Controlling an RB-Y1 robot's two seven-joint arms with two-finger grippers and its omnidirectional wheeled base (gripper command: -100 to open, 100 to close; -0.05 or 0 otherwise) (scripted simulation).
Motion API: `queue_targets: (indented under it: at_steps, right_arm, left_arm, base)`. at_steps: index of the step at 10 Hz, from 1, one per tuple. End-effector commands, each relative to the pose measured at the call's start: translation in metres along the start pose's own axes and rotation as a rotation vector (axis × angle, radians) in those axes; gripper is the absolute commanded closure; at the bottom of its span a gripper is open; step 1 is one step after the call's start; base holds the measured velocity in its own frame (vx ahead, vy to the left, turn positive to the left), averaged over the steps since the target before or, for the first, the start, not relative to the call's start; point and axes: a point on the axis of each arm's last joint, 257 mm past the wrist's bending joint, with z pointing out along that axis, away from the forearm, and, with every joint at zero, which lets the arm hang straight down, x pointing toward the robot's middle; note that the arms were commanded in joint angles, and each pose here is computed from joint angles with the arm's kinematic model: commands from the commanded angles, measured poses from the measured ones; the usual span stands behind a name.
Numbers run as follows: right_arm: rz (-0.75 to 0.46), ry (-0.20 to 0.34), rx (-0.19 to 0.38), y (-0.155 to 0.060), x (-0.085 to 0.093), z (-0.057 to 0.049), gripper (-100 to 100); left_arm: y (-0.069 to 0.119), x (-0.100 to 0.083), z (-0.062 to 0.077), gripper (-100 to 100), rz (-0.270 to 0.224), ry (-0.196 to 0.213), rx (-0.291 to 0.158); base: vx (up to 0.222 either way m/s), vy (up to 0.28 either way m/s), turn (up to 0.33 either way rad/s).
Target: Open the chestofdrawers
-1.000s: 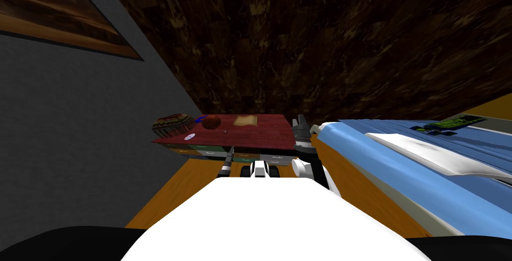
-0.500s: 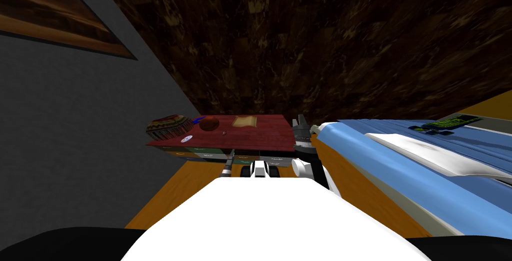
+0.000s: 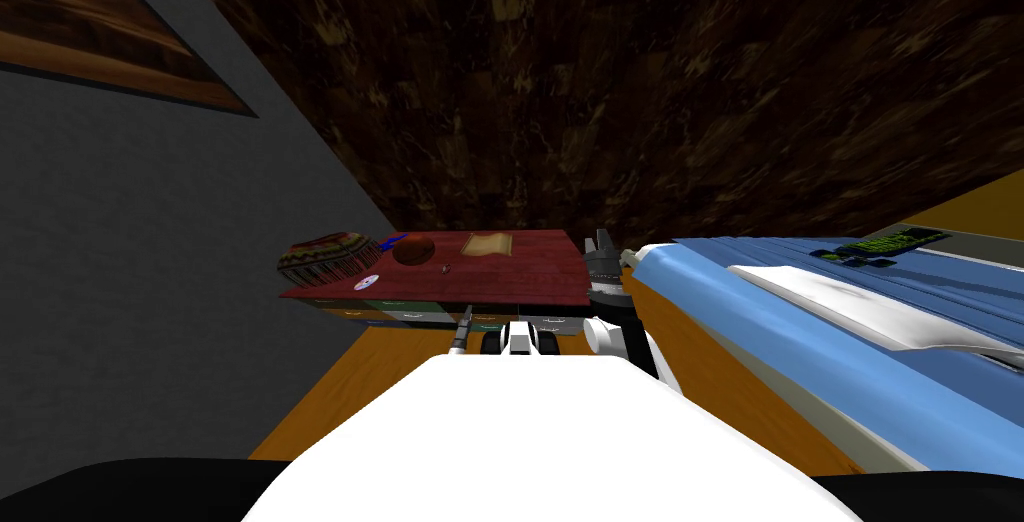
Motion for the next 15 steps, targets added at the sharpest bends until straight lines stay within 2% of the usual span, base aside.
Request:
queue_targets:
  at_steps: [1,3,4,6,7,8,9,10,13,14,15]
  right_arm:
    - [0.000,0.000,0.000,0.000,0.000,0.000,0]
    - [0.000,0.000,0.000,0.000,0.000,0.000,0]
    - [0.000,0.000,0.000,0.000,0.000,0.000,0]
    - [0.000,0.000,0.000,0.000,0.000,0.000,0]
    - [0.000,0.000,0.000,0.000,0.000,0.000,0]
    - [0.000,0.000,0.000,0.000,0.000,0.000,0]
    - [0.000,0.000,0.000,0.000,0.000,0.000,0]
    - [0.000,0.000,0.000,0.000,0.000,0.000,0]
    - [0.000,0.000,0.000,0.000,0.000,0.000,0]
    - [0.000,0.000,0.000,0.000,0.000,0.000,0]
    - [0.000,0.000,0.000,0.000,0.000,0.000,0]
  left_arm:
    - [0.010,0.023,-0.010,-100,-0.040,0.000,-0.031]
    - [0.011,0.036,-0.012,-100,-0.068,-0.003,-0.039]
    - [0.010,0.032,-0.011,-100,-0.059,-0.002,-0.036]
    - [0.007,0.028,0.002,-100,-0.060,-0.005,-0.037]
    - [0.008,0.028,-0.002,-100,-0.060,-0.004,-0.035]
    - [0.009,0.032,-0.010,100,-0.060,-0.003,-0.036]
    - [0.009,0.031,-0.007,100,-0.061,-0.003,-0.039]
    - [0.007,0.029,-0.016,100,-0.060,-0.002,-0.036]
    - [0.004,0.026,-0.025,100,-0.060,0.001,-0.035]
    - [0.005,0.027,-0.023,100,-0.060,0.000,-0.036]
    - [0.008,0.016,-0.024,-100,-0.033,0.010,-0.036]
  base:
    - [0.014,0.018,-0.050]
    - [0.005,0.006,-0.019]
    - [-0.003,0.007,-0.018]
    - [0.009,0.009,-0.026]
    - [-0.001,0.006,-0.015]
    - [-0.006,-0.009,0.027]
    - [-0.005,-0.006,0.011]
    - [-0.095,-0.011,0.002]
    - [-0.151,0.001,0.004]
    - [-0.067,0.011,-0.001]
    - [-0.013,0.000,-0.003]
